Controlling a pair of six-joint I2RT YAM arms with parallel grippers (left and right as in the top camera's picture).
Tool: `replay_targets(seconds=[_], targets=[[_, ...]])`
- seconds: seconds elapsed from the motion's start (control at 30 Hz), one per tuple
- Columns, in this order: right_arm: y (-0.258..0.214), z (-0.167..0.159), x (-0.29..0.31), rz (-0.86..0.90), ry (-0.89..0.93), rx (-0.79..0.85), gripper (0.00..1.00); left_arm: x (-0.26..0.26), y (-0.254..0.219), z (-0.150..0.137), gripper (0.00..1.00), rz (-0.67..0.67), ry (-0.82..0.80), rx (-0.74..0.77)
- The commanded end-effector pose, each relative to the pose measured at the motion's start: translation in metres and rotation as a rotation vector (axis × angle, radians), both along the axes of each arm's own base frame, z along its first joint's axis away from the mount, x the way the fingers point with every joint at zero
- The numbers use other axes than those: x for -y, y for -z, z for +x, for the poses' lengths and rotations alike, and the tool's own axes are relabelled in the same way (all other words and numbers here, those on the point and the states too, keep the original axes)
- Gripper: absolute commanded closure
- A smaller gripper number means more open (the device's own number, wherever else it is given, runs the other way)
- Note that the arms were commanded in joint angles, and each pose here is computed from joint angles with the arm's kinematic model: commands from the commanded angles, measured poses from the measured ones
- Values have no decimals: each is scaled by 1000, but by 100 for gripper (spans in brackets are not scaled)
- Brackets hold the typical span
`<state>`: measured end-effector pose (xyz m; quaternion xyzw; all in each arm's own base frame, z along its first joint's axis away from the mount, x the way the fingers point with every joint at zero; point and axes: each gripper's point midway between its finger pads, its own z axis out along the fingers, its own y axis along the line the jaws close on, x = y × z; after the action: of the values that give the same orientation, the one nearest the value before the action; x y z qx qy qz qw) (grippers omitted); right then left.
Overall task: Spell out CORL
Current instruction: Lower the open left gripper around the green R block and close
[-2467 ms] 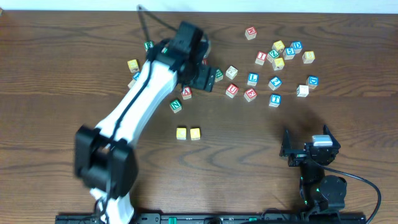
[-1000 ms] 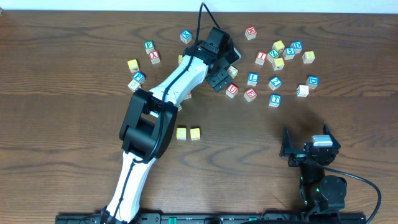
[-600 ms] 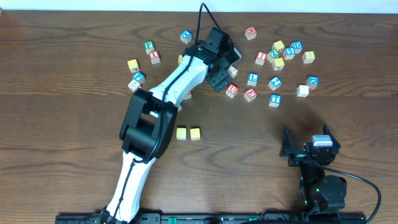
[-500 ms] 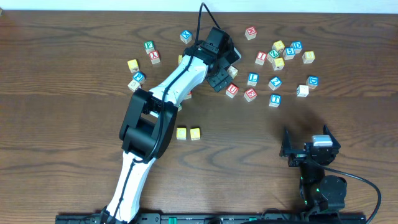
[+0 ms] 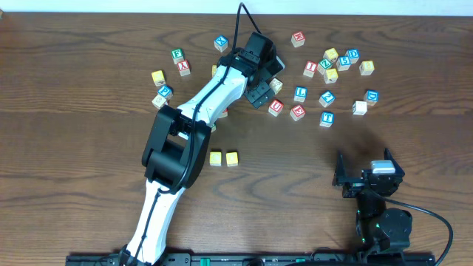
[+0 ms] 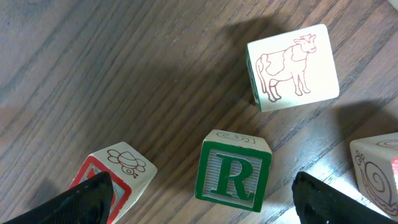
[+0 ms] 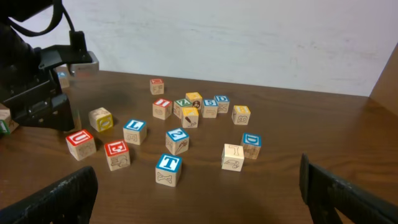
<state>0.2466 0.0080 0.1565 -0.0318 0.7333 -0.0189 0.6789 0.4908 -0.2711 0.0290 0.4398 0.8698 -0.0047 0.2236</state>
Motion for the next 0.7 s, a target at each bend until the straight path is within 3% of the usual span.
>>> replay_targets(seconds=[0.0,0.67], targets=[[0,0,1,-1,3,0,1,5,-28,5,9,-17,1,50],[1,0,1,-1,3,0,1,24,-42,-5,9,-38,40,66]])
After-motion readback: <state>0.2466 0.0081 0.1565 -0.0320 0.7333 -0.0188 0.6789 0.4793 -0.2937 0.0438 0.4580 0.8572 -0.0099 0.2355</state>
